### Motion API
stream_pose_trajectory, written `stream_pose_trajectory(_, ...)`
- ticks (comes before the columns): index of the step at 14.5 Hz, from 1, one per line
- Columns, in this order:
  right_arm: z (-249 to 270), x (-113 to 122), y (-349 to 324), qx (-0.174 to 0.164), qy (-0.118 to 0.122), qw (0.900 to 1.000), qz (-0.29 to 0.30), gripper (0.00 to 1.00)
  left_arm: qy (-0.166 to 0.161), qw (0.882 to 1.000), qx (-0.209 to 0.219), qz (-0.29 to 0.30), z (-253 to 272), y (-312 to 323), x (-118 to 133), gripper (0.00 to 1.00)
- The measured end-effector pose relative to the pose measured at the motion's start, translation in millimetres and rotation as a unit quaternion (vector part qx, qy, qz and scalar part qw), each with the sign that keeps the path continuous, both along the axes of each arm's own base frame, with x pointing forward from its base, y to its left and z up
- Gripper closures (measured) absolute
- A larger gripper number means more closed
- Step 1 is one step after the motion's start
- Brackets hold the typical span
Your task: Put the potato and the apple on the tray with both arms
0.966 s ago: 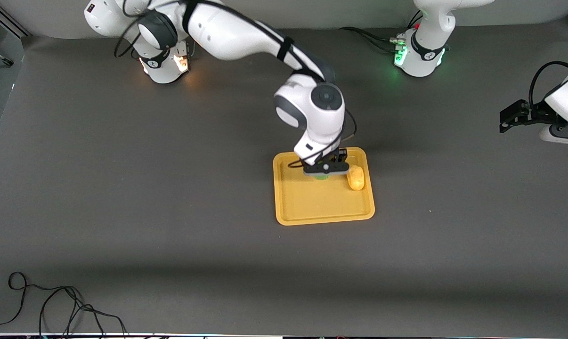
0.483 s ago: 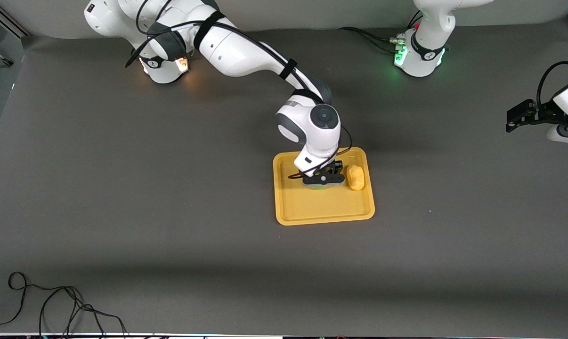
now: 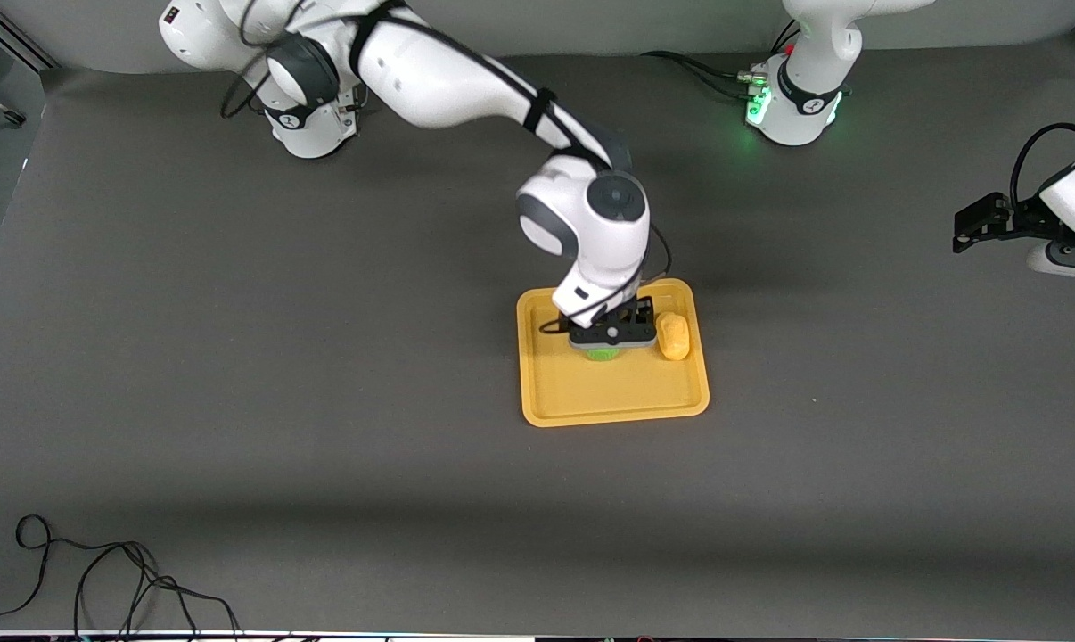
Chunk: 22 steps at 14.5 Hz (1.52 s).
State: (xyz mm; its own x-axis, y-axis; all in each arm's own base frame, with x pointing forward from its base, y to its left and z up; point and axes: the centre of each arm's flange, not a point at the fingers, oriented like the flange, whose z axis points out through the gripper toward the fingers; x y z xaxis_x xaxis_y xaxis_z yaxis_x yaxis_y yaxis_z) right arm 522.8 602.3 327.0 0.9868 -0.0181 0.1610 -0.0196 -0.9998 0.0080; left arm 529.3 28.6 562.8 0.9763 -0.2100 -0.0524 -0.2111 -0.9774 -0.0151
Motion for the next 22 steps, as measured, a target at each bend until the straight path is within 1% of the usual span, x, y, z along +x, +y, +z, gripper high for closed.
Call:
stream_pose_trajectory(3,114,11,-50,-0.011,0.016,0.999,-0.034,0.00,0.000,1.000,0.000,0.000,0,0,0,0.00)
stream_pose_trajectory(5,173,15,-91,-0.024,0.030,0.999,-0.036,0.00,0.000,1.000,0.000,0.000,0,0,0,0.00)
stream_pose_trajectory(7,215,26,-145,-0.037,0.046,0.998,-0.027,0.00,0.001,1.000,0.000,0.000,-1,0,0,0.00)
stream_pose_trajectory(9,245,44,-219,-0.037,0.058,0.997,-0.025,0.00,0.001,1.000,0.000,0.000,-1,0,0,0.00)
stream_pose_trajectory(11,270,52,-303,-0.033,0.071,0.996,-0.035,0.00,0.001,1.000,0.000,0.000,-1,0,0,0.00)
stream_pose_trajectory(14,294,45,-410,-0.020,0.085,0.995,-0.051,0.00,0.001,1.000,0.000,0.000,-1,0,0,0.00)
stream_pose_trajectory(16,300,38,-472,-0.015,0.093,0.995,-0.041,0.00,0.001,1.000,0.000,0.000,-1,0,0,0.00)
stream_pose_trajectory(20,296,39,-575,-0.012,0.101,0.995,-0.013,0.00,0.004,1.000,0.000,0.000,-4,0,1,0.00)
stream_pose_trajectory(22,293,40,-606,-0.011,0.104,0.994,-0.009,0.00,0.005,1.000,0.000,0.000,-5,0,2,0.00)
